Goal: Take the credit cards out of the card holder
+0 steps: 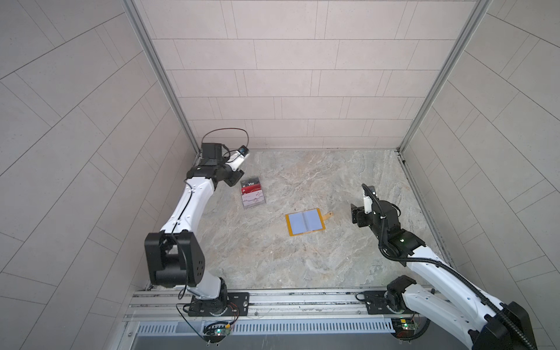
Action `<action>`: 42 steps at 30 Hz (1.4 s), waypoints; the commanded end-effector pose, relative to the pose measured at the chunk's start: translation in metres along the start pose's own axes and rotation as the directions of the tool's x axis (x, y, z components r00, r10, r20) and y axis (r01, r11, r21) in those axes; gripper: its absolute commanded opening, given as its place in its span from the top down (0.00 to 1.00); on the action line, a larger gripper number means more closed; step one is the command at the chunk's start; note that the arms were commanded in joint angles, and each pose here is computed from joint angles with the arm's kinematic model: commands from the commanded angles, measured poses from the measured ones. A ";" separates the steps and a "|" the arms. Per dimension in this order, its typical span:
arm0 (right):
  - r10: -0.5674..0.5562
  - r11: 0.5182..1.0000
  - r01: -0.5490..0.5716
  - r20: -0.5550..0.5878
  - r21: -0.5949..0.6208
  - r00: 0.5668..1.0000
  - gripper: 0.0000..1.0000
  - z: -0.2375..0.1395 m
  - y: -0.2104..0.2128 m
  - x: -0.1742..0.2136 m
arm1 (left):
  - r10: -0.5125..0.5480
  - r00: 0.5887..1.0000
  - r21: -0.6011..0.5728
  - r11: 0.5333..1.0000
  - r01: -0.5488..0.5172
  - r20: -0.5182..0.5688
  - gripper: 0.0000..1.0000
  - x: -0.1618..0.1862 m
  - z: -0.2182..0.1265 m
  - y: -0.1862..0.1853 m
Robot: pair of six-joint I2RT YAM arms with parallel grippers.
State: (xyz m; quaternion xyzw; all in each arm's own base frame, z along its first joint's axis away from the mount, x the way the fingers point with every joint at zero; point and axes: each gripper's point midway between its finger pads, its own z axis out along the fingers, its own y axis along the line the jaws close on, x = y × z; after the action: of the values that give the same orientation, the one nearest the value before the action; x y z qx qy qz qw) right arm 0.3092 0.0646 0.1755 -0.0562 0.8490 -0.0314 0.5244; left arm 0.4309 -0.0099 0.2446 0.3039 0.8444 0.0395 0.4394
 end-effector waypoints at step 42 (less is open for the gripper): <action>0.057 0.919 -0.093 0.103 0.383 0.993 0.00 0.094 -0.099 0.045 | -0.399 0.821 -0.296 0.792 0.533 0.409 0.00 0.106 0.036 -0.052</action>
State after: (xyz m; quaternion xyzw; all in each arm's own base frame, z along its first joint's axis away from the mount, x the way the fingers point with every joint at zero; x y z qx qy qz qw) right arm 0.3778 -0.0400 0.1018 0.0829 0.8155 -0.1825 0.5429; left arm 0.3793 0.0028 0.1193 -0.0222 0.7977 0.0245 0.6022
